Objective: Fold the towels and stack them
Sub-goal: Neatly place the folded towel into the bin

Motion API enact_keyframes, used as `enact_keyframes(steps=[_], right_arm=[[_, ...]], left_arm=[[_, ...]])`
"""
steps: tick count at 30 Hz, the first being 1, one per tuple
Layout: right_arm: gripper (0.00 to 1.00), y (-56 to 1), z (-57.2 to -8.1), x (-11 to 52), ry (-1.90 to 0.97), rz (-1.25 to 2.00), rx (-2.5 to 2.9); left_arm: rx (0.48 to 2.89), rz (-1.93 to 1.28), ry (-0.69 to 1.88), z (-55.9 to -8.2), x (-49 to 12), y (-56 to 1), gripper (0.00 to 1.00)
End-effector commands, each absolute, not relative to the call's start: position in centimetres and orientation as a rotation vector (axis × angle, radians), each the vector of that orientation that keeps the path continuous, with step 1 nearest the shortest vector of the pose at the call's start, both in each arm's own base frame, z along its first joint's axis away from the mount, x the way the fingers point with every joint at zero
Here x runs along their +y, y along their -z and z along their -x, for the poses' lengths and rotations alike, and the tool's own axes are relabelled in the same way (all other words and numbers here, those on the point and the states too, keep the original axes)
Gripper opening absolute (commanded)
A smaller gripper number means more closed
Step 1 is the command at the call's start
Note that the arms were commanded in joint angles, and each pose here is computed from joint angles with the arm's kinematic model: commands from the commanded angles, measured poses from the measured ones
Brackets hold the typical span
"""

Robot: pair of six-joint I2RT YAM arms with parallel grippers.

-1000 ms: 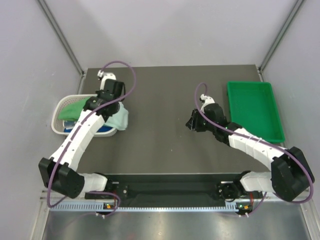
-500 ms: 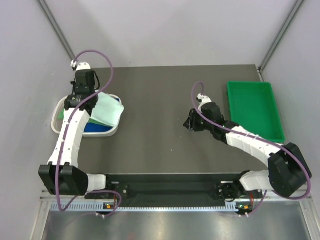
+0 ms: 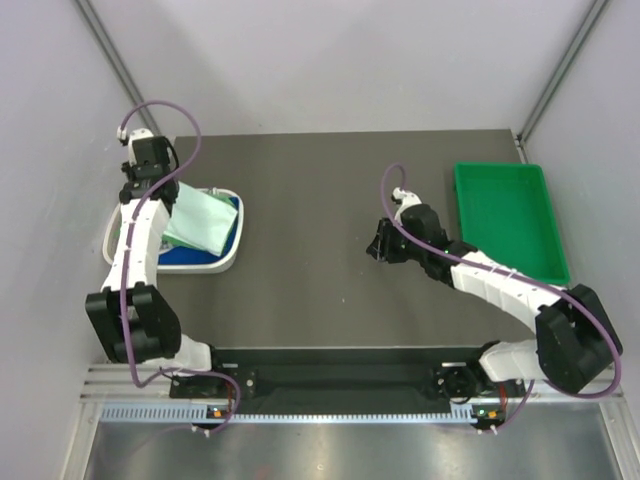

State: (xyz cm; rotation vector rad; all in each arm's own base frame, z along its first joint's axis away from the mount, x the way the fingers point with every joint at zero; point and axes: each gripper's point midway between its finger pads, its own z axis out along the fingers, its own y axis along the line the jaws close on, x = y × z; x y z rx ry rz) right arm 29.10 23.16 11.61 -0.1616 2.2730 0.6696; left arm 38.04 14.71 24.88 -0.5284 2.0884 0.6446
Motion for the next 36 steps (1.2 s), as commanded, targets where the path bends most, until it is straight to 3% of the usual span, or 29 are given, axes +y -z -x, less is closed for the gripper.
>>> enact_keyframes(steps=[1, 8, 14, 15, 17, 22, 26, 30, 31, 34, 36], right_arm=[[0.39, -13.4, -29.9, 24.4, -0.694, 0.198, 2.213], [0.4, -13.2, -29.7, 24.1, -0.688, 0.195, 2.216], [0.41, -13.9, -29.9, 23.9, -0.675, 0.188, 2.199], [0.41, -13.9, -29.9, 23.8, -0.672, 0.184, 2.2], [0.41, -14.2, -30.0, 23.8, -0.67, 0.182, 2.192], [0.45, -16.0, -30.7, 23.6, -0.648, 0.172, 2.151], [0.5, -18.4, -30.8, 23.3, -0.645, 0.17, 2.095], [0.64, -20.6, -31.2, 22.0, -0.599, 0.13, 2.031], [0.76, -21.0, -31.2, 21.9, -0.598, 0.128, 2.021], [0.97, -22.6, -31.0, 21.0, -0.583, 0.105, 1.972], [1.0, -23.7, -30.8, 20.2, -0.568, 0.079, 1.933]], left_arm=[[2.007, 0.671, -0.636, -39.4, 16.4, -24.9, 0.39], [2.006, 0.759, -0.613, -40.4, 17.3, -23.4, 0.59], [1.946, 0.745, -0.501, -41.3, 16.1, -25.9, 0.62], [1.957, 0.727, -0.437, -41.7, 15.1, -25.7, 0.69], [1.942, 0.694, -0.364, -41.8, 13.3, -26.4, 0.71], [1.945, 0.588, -0.197, -41.3, 6.6, -25.6, 0.72], [1.95, 0.396, -0.036, -40.5, -2.7, -25.4, 0.73], [1.983, 0.231, 0.122, -38.5, -10.3, -24.2, 0.73], [1.985, 0.191, 0.158, -38.1, -11.8, -24.0, 0.74], [2.004, 0.049, 0.277, -36.2, -17.2, -22.8, 0.75], [2.026, -0.045, 0.339, -34.6, -20.4, -22.1, 0.75]])
